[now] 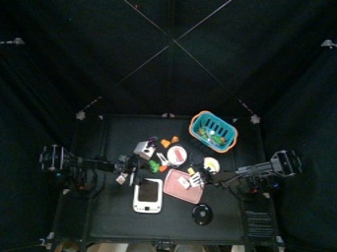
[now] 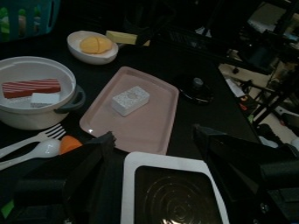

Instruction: Place egg block on rice

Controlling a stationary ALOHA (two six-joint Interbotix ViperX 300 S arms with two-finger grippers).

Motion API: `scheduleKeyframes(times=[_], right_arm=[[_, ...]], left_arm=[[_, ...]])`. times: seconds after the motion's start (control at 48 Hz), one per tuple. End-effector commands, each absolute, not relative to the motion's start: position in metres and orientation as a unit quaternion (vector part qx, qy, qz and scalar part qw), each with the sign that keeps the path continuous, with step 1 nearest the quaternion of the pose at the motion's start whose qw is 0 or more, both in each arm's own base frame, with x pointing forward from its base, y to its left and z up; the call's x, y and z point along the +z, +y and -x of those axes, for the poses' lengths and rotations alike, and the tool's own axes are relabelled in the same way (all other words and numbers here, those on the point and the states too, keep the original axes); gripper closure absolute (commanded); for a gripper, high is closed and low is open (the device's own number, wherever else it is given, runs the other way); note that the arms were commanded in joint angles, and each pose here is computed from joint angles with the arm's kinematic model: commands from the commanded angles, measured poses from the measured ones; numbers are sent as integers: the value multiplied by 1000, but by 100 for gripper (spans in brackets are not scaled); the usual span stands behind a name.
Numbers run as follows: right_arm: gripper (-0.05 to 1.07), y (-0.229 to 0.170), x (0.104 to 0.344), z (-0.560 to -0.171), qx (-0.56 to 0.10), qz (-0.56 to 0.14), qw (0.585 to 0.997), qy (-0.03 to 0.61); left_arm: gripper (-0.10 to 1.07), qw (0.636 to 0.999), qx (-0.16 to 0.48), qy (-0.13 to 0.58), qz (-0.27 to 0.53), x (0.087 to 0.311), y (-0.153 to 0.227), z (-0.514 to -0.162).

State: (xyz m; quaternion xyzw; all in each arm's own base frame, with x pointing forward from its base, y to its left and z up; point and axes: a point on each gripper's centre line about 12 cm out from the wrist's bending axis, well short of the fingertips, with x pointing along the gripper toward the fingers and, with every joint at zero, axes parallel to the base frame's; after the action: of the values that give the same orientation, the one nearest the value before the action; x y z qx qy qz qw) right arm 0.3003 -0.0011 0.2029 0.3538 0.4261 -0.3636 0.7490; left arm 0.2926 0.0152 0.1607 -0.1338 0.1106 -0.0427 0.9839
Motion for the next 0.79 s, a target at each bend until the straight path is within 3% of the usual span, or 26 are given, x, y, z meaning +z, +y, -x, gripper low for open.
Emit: scheduleKeyframes(times=[0.0, 0.208, 0.562, 0.771], right_arm=[[44, -4, 212, -309, -350, -357, 762, 411], [44, -4, 205, -322, -328, -333, 775, 425], [44, 1, 183, -346, -329, -336, 758, 453], [44, 4, 165, -348, -311, -293, 771, 472]], left_arm=[[-6, 986, -44, 97, 130, 169, 16, -292], [-6, 987, -46, 88, 128, 173, 14, -284], [-6, 987, -46, 89, 128, 173, 14, -282], [-6, 987, -45, 89, 128, 173, 14, -282]])
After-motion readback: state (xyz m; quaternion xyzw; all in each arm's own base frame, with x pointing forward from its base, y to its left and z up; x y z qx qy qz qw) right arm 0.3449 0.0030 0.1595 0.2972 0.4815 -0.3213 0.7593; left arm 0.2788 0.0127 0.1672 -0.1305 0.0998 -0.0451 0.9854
